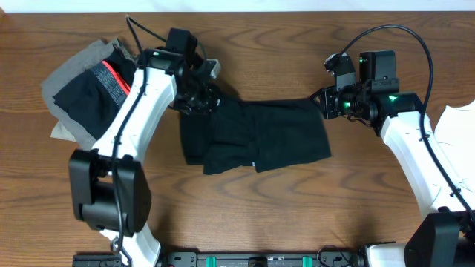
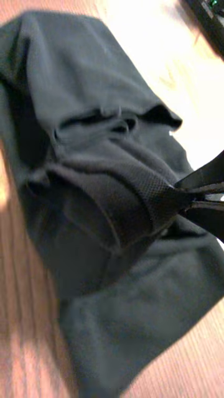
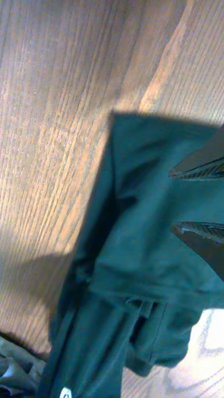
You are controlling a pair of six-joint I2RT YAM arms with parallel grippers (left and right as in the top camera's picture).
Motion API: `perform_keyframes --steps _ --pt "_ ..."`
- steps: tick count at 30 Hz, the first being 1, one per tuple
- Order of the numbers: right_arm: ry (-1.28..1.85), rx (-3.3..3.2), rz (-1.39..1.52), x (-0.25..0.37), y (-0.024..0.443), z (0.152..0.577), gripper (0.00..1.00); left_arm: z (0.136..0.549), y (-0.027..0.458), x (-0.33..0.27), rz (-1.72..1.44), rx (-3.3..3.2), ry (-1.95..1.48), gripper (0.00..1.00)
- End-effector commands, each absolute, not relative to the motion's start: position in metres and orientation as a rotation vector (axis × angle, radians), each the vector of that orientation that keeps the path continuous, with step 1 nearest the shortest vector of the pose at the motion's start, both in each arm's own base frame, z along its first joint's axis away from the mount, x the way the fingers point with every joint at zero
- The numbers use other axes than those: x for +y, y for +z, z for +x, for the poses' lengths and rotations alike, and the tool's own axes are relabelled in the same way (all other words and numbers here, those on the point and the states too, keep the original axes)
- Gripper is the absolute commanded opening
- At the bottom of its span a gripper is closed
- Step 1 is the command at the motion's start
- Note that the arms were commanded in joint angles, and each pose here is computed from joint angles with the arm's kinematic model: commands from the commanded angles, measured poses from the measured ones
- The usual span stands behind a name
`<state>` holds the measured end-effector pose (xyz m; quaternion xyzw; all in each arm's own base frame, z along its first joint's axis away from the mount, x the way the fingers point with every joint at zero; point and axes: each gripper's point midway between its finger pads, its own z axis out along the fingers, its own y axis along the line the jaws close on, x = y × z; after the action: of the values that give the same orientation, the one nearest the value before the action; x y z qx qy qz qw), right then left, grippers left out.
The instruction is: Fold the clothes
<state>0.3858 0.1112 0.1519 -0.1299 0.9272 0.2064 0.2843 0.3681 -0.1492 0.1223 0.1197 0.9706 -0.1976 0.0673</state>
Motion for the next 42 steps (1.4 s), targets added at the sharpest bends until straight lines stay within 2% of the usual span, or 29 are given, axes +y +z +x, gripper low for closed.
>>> perform_keyframes --steps 1,5,7,8,9,10,11,12,13,17,22,27,35,42 --pt "0.565 2.457 -0.346 0.113 0.162 0.387 0.21 0.366 0.110 -0.139 0.374 2.968 -0.525 0.06" --pt "0.566 2.463 -0.345 0.113 0.162 0.386 0.21 0.362 0.098 -0.128 0.363 3.016 -0.433 0.08" --pt "0.566 2.465 -0.344 0.112 0.161 0.385 0.20 0.358 0.093 -0.121 0.349 3.051 -0.382 0.14" --pt "0.567 2.467 -0.345 0.112 0.161 0.385 0.20 0.354 0.091 -0.118 0.340 3.070 -0.355 0.29" --pt "0.567 2.468 -0.344 0.112 0.161 0.385 0.20 0.352 0.089 -0.114 0.315 3.090 -0.322 0.47" --pt "0.567 2.468 -0.344 0.112 0.161 0.385 0.20 0.350 0.087 -0.107 0.273 3.112 -0.268 0.57" --pt "0.567 2.469 -0.344 0.112 0.161 0.385 0.20 0.348 0.086 -0.100 0.230 3.128 -0.216 0.84" --pt "0.567 2.469 -0.344 0.112 0.161 0.385 0.21 0.348 0.084 -0.092 0.177 3.138 -0.161 0.95" --pt "0.567 2.468 -0.344 0.112 0.161 0.385 0.21 0.349 0.083 -0.087 0.131 3.143 -0.127 0.99" --pt "0.567 2.468 -0.345 0.112 0.161 0.385 0.21 0.349 0.076 -0.072 -0.039 3.152 -0.115 0.98" --pt "0.566 2.464 -0.345 0.113 0.161 0.386 0.20 0.346 0.055 -0.084 -0.032 3.149 -0.284 0.98" --pt "0.567 2.465 -0.345 0.113 0.161 0.385 0.20 0.339 0.023 -0.081 -0.049 3.188 -0.277 0.98" --pt "0.569 2.469 -0.340 0.113 0.161 0.385 0.20 0.346 0.000 -0.073 -0.068 3.206 -0.321 0.98" --pt "0.569 2.469 -0.340 0.112 0.161 0.385 0.20 0.338 0.006 -0.127 0.233 3.120 -0.859 0.98"
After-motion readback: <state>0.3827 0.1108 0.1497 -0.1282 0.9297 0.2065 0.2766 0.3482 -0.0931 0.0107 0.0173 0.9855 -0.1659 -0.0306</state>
